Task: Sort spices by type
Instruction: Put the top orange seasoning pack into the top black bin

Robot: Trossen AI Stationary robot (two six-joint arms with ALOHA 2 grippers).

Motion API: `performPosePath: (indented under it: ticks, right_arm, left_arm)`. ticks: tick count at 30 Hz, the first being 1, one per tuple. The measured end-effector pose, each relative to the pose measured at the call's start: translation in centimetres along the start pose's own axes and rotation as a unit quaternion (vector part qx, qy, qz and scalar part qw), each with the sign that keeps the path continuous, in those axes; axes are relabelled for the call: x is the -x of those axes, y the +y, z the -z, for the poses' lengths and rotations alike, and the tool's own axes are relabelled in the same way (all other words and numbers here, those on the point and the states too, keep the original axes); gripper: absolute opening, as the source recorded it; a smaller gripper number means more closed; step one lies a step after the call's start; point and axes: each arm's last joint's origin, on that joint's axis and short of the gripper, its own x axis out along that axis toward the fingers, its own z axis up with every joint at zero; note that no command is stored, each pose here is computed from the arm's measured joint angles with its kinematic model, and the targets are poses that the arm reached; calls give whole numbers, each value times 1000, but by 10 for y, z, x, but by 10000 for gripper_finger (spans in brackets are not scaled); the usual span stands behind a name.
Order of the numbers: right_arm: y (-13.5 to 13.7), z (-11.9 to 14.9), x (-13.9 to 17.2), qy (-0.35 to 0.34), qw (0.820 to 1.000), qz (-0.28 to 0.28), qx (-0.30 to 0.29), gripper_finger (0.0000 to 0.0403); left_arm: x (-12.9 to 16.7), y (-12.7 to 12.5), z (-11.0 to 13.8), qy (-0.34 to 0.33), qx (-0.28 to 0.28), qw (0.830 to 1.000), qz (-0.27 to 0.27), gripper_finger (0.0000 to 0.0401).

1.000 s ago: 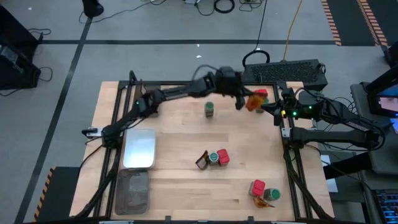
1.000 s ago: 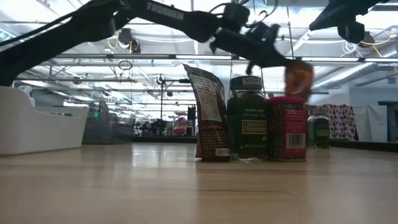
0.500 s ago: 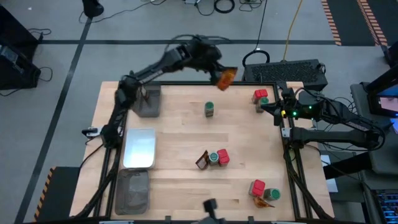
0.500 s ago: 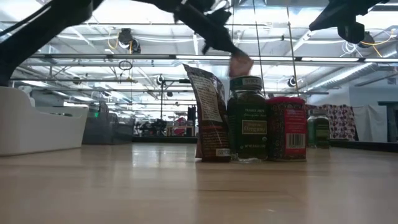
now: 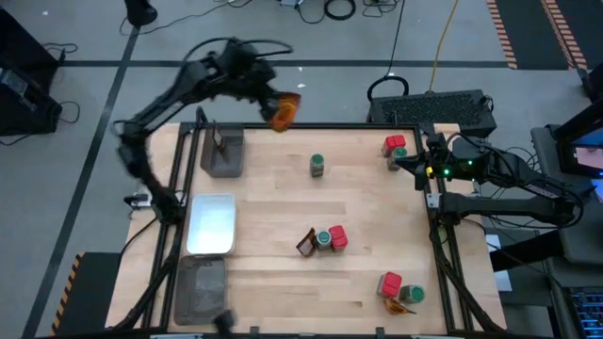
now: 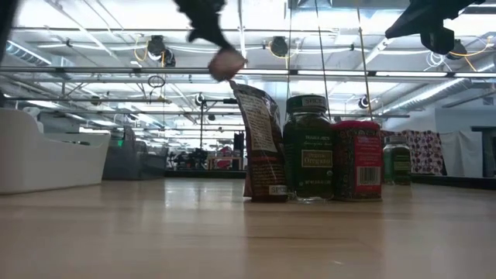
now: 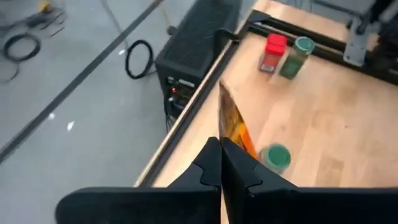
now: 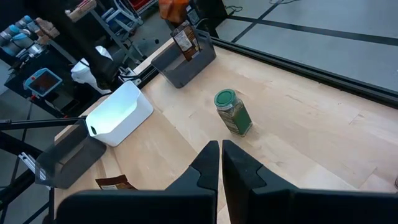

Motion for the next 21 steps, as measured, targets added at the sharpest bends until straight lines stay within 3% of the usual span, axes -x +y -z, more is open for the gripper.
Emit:
performPosePath:
  ticks: [6,12,16,21]
  right_arm:
    - [0,0,0,0,1000,0,0,0]
    - [0,0,0,0,1000,0,0,0]
    - [0,0,0,0,1000,0,0,0]
    - [0,0,0,0,1000,0,0,0]
  left_arm:
    - [32,-1,74,-79,83,992,-60,0]
    - [33,-3,145,-131,157,968,-146,0]
    - [23,-2,180,-144,201,950,-189,0]
    - [14,-1,205,-156,234,932,-227,0]
